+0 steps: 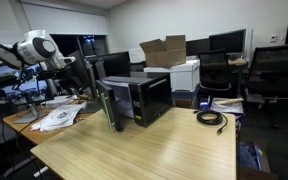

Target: Close the microwave door

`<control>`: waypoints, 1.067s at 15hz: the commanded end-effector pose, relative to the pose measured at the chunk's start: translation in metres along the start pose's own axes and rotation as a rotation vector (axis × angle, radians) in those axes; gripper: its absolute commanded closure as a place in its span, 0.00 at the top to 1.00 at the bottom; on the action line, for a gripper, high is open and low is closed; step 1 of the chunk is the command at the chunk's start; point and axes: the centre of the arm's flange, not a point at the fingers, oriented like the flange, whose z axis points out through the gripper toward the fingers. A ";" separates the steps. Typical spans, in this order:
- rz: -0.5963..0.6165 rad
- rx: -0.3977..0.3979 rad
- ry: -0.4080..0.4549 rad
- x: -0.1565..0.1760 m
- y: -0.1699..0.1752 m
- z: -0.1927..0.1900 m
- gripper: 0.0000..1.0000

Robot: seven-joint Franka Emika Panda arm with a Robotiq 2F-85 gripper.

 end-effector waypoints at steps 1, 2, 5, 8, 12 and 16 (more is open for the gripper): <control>0.033 -0.024 -0.012 0.002 0.019 0.004 0.72; 0.043 -0.027 -0.014 0.004 0.027 0.005 0.65; 0.050 -0.018 -0.012 0.012 0.050 0.008 0.45; 0.043 -0.018 -0.011 0.021 0.075 0.012 0.25; 0.055 -0.037 -0.002 0.033 0.108 0.018 0.00; 0.078 -0.060 0.032 0.047 0.141 0.023 0.00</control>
